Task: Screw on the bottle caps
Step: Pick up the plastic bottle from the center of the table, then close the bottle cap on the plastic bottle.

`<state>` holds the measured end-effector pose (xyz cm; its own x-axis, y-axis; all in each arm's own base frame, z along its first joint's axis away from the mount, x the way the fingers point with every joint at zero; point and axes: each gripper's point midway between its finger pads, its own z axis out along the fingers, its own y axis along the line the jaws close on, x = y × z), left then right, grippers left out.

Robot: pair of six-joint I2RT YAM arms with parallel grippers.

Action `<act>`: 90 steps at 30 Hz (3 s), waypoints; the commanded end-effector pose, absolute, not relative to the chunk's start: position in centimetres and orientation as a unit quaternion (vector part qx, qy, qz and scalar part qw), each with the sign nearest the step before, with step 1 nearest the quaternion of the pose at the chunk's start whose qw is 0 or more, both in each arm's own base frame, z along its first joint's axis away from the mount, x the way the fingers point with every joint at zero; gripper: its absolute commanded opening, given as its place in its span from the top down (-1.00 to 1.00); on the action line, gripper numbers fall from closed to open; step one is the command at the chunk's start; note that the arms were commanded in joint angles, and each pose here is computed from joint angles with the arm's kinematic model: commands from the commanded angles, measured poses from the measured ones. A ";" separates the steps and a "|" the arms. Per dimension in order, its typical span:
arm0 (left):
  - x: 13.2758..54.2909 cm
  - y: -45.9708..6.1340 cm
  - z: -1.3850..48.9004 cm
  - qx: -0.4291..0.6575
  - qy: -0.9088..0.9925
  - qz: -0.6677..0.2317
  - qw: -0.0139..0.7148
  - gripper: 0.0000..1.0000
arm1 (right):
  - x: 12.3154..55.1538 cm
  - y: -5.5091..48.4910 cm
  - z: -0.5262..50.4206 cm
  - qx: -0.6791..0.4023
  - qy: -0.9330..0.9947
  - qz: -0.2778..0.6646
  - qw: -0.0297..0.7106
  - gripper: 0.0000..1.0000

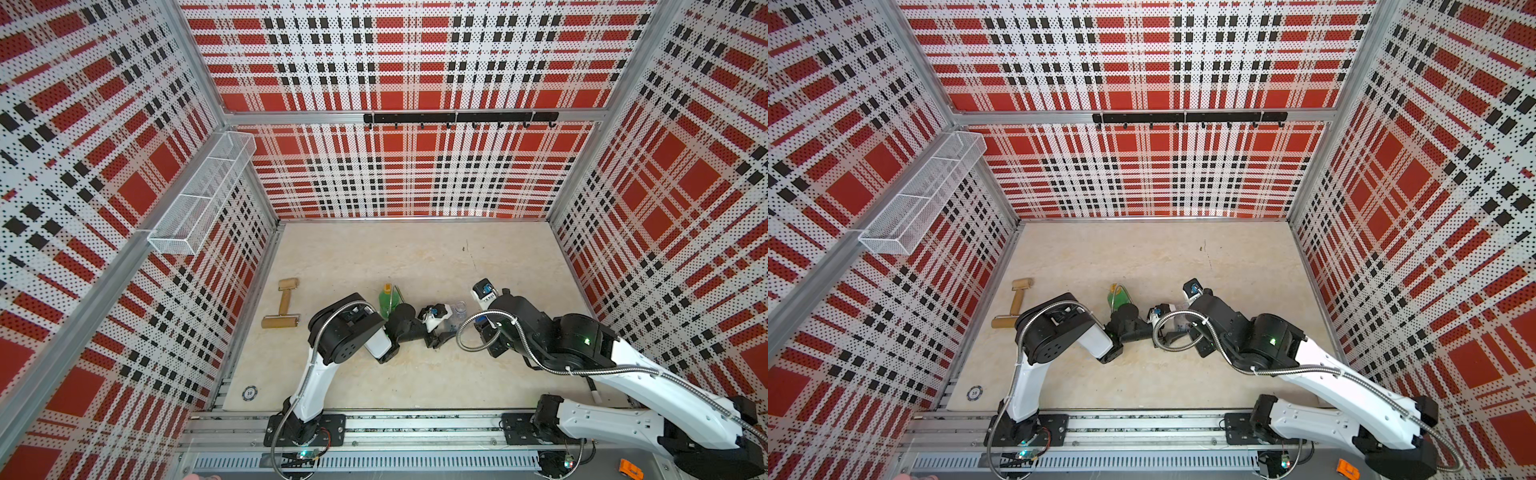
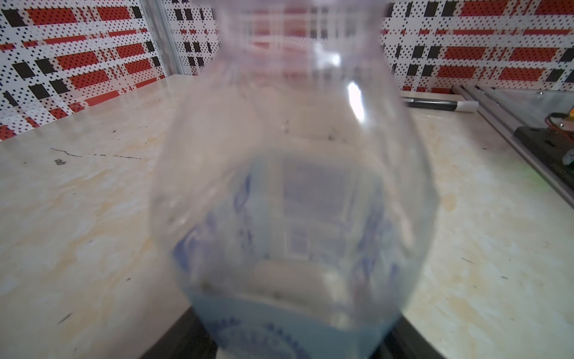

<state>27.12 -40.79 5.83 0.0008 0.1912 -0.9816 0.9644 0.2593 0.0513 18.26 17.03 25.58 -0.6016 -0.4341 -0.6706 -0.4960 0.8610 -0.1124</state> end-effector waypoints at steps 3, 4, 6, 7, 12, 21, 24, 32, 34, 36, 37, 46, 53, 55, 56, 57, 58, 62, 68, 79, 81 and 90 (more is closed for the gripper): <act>27.2 -41.7 7.4 0.469 0.582 -0.380 0.546 -0.32 | 18.8 17.7 26.2 -0.259 0.887 0.052 0.380 0.40; 27.2 -41.6 7.3 0.466 0.583 -0.379 0.547 -0.31 | 18.8 17.7 26.4 -0.259 0.886 0.053 0.381 0.40; 27.1 -41.6 7.5 0.464 0.582 -0.377 0.551 -0.27 | 18.8 17.7 26.4 -0.259 0.886 0.053 0.381 0.40; 27.0 -41.6 7.5 0.463 0.581 -0.377 0.553 -0.24 | 18.8 17.7 26.4 -0.259 0.886 0.053 0.381 0.40; 27.0 -41.2 7.4 0.455 0.586 -0.372 0.558 -0.18 | 18.9 17.4 26.5 -0.259 0.886 0.047 0.381 0.40; 25.7 -39.9 9.6 0.427 0.576 -0.354 0.601 -0.16 | 18.8 17.0 27.9 -0.254 0.889 0.048 0.378 0.40; 24.2 -39.8 10.6 0.433 0.560 -0.333 0.623 -0.17 | 18.5 17.0 28.2 -0.257 0.895 0.055 0.359 0.39; 20.8 -39.9 12.1 0.444 0.532 -0.289 0.661 -0.20 | 17.0 18.0 27.6 -0.277 0.911 0.077 0.295 0.40; 20.0 -40.2 12.4 0.444 0.527 -0.283 0.667 -0.20 | 16.4 18.4 27.4 -0.286 0.914 0.088 0.274 0.41; 19.5 -40.4 12.7 0.441 0.527 -0.284 0.669 -0.20 | 16.1 18.2 27.5 -0.287 0.917 0.084 0.263 0.41; 19.3 -40.4 12.9 0.439 0.526 -0.287 0.669 -0.20 | 16.0 18.0 27.4 -0.288 0.919 0.079 0.258 0.40; 17.5 -41.4 13.5 0.440 0.517 -0.307 0.667 -0.19 | 14.7 17.2 25.9 -0.288 0.932 0.068 0.210 0.40; 16.7 -41.7 14.0 0.442 0.510 -0.318 0.666 -0.19 | 14.6 17.6 25.3 -0.287 0.934 0.073 0.200 0.40; 16.7 -41.7 13.9 0.441 0.512 -0.318 0.665 -0.19 | 14.6 17.7 25.0 -0.288 0.935 0.072 0.195 0.40; 16.6 -41.7 13.7 0.441 0.513 -0.319 0.664 -0.19 | 14.5 17.8 24.9 -0.289 0.935 0.072 0.193 0.40; 16.5 -41.8 13.7 0.442 0.513 -0.321 0.662 -0.19 | 14.5 17.8 24.8 -0.290 0.935 0.074 0.192 0.40; 16.4 -41.8 13.7 0.443 0.512 -0.321 0.663 -0.19 | 14.5 17.9 24.7 -0.290 0.934 0.076 0.192 0.40; 16.4 -42.0 13.5 0.443 0.513 -0.321 0.662 -0.19 | 14.5 17.9 24.1 -0.292 0.936 0.069 0.183 0.40; 16.5 -42.2 13.6 0.441 0.513 -0.324 0.662 -0.19 | 14.4 17.8 23.4 -0.293 0.938 0.062 0.174 0.40; 16.3 -42.4 13.4 0.443 0.513 -0.328 0.658 -0.19 | 14.8 18.3 23.1 -0.290 0.938 0.064 0.178 0.39; 16.4 -42.4 13.3 0.442 0.514 -0.328 0.658 -0.20 | 14.8 18.4 22.9 -0.291 0.939 0.063 0.174 0.39; 16.4 -42.4 13.3 0.438 0.517 -0.334 0.655 -0.20 | 15.0 18.2 22.4 -0.294 0.939 0.050 0.171 0.36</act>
